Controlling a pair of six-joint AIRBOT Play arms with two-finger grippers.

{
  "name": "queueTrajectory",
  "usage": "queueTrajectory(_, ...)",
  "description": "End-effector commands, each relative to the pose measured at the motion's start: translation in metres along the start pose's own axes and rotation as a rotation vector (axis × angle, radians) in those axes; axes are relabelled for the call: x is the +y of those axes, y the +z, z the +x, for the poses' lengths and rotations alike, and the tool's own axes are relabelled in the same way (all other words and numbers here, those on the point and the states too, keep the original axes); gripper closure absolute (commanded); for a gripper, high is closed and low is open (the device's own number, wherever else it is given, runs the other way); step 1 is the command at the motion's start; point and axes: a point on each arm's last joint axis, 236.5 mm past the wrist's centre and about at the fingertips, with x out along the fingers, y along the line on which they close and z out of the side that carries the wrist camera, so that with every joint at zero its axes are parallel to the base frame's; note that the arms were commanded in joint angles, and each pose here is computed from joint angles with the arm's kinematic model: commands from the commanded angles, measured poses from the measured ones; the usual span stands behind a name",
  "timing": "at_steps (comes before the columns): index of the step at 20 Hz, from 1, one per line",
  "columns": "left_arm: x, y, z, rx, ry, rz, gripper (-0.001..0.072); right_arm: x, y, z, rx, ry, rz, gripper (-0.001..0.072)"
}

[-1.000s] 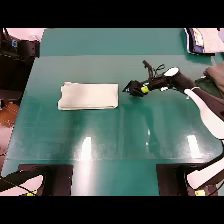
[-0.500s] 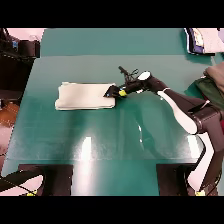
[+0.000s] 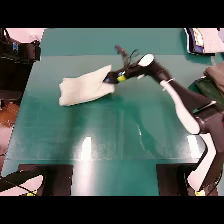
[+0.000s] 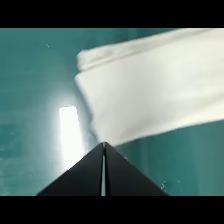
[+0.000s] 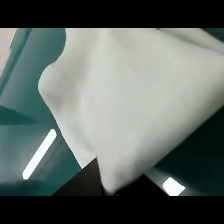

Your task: Fold the shirts.

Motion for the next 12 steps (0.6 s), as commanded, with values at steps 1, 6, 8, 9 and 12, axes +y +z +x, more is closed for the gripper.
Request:
queueTrajectory(1, 0.000, -0.002, 0.000, 0.010, 0.000, 0.002, 0.0679, -0.041, 0.033, -0.108, -0.039, -0.188, -0.062, 0.0700)
queueTrajectory(6, -0.013, -0.002, 0.000, 0.010, -0.056, -0.008, 0.0679, -0.110, 0.085, -0.285, -0.373, -0.416, -0.005, 0.0701)
queueTrajectory(8, -0.018, -0.002, -0.001, 0.010, -0.078, -0.012, 0.0679, -0.136, 0.090, -0.340, -0.469, -0.503, -0.008, 0.0701)
queueTrajectory(9, -0.021, -0.002, -0.001, 0.010, -0.089, -0.014, 0.0679, -0.148, 0.092, -0.364, -0.516, -0.542, -0.003, 0.0702)
queueTrajectory(12, -0.024, -0.002, -0.001, 0.010, -0.103, -0.016, 0.0679, -0.177, 0.090, -0.415, -0.600, -0.643, -0.013, 0.0702)
